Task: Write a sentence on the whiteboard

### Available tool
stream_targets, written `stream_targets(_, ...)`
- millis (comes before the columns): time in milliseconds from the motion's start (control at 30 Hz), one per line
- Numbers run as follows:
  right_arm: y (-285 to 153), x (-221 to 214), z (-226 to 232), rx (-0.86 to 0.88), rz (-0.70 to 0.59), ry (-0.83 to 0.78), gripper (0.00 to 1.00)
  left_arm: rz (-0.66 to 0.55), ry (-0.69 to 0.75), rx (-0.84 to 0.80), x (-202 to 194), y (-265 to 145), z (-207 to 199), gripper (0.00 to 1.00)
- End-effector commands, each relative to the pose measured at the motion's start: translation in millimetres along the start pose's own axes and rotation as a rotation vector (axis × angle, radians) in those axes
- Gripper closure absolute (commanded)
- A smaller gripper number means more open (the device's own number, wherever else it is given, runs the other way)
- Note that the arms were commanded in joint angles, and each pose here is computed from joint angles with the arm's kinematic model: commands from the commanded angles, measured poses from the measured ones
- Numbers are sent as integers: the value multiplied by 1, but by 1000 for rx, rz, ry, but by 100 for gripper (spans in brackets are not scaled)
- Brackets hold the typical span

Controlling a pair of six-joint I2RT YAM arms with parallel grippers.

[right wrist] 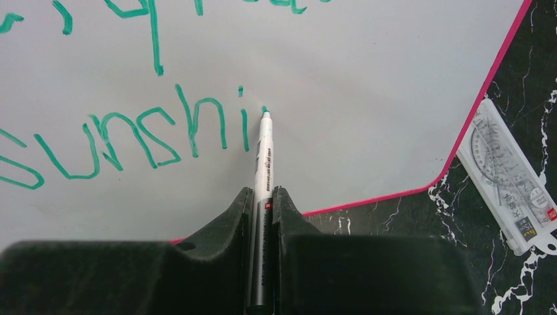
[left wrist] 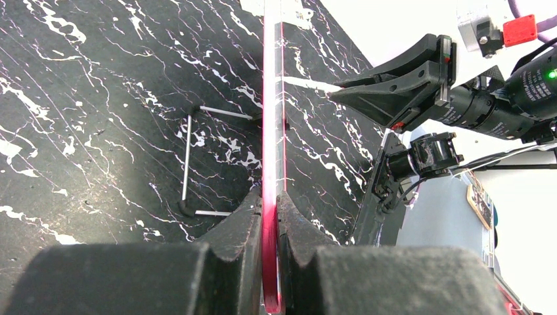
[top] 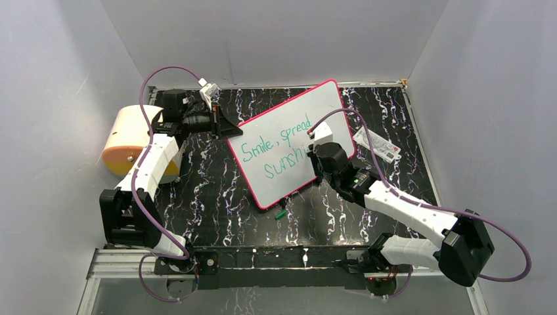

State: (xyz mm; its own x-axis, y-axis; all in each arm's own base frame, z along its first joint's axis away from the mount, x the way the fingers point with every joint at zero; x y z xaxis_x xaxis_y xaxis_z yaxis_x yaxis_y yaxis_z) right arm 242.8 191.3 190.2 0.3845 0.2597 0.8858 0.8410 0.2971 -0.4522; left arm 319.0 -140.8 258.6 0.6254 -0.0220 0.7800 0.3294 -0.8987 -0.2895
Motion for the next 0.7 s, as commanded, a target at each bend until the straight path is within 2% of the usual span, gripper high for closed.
stream_targets(0, 0, 36, 1, 5, -112, 36, 100, 69, -54, 44, -24, 6, 9, 100)
stream_targets(400, 6, 39, -10, -49, -122, 34, 100, 67, -50, 48, -24, 5, 9, 100)
stream_targets(667, 7, 22, -12, -47, -48, 38, 100, 67, -50, 50, -24, 5, 10, 100)
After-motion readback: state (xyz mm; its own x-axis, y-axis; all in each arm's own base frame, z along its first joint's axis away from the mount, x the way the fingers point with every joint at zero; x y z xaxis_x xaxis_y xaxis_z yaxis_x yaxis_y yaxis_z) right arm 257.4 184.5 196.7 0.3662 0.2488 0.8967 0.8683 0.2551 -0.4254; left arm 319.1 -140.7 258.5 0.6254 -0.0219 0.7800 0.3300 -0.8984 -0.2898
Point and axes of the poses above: each gripper's point midway between its finger pads, its own y axis out along the fingers, its own z axis along the line the jaws close on, x = y × z, the point moved 5 cm from there along -y, back along the fingers, and after that the axes turned 1 degree about y, right-handed, at the moved point
